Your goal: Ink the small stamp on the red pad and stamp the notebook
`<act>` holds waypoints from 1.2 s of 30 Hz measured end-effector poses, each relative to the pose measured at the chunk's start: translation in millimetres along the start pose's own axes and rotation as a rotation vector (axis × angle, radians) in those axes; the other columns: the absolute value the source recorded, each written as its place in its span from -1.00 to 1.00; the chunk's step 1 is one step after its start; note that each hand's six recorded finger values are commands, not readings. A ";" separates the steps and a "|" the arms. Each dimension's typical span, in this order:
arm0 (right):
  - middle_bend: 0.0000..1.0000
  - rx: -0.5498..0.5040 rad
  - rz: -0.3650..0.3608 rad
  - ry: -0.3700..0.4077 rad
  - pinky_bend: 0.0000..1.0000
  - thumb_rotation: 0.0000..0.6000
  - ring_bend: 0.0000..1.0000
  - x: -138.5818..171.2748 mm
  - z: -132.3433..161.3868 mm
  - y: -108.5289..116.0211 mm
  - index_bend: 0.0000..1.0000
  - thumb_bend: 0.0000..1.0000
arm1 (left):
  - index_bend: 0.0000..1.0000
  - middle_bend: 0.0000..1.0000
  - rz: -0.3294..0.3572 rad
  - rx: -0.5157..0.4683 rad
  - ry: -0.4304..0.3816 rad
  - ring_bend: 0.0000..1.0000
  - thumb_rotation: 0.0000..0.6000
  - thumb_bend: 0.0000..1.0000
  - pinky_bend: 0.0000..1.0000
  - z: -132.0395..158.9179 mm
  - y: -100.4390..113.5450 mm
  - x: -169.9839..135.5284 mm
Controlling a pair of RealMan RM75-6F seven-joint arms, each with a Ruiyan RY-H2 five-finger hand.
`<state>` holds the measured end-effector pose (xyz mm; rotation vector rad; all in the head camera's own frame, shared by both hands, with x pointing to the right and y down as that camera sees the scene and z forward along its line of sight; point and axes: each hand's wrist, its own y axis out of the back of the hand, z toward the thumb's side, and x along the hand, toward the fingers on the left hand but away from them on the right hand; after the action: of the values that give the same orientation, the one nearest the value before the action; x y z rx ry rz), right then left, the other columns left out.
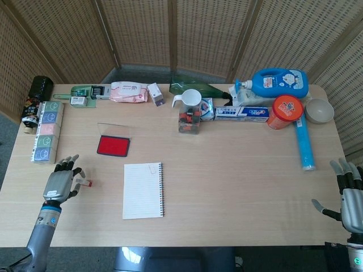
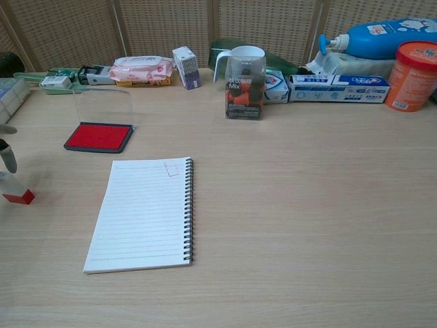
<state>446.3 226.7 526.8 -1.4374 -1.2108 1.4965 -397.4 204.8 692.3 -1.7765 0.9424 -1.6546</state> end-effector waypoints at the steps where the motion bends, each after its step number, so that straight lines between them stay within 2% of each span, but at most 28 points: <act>1: -1.00 0.000 0.000 -0.001 -1.00 0.74 -1.00 0.0 0.0 0.0 -1.00 -0.91 | -0.09 -1.00 0.000 0.001 0.000 -1.00 1.00 -0.20 -0.93 0.2 0.0 0.0; 12: -1.00 -0.002 0.004 -0.002 -1.00 0.73 -1.00 -0.1 -0.3 -0.2 -1.00 -0.91 | -0.08 -1.00 -0.005 0.008 0.004 -1.00 1.00 -0.19 -0.92 1.3 -1.6 0.9; 20: -1.00 -0.007 0.009 0.005 -1.00 0.74 -1.00 -0.1 0.2 -0.3 -1.00 -0.91 | 0.04 -1.00 -0.009 0.016 0.005 -1.00 1.00 -0.19 -0.93 2.5 -3.8 1.6; 36: -1.00 -0.005 0.015 0.008 -1.00 0.73 -1.00 0.0 0.5 -0.4 -1.00 -0.91 | 0.15 -1.00 0.002 0.032 0.018 -1.00 1.00 -0.10 -0.92 2.5 -4.4 2.9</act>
<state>445.7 226.7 527.2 -1.4571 -1.2019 1.4970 -394.3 205.0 697.3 -1.7416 0.9207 -1.6777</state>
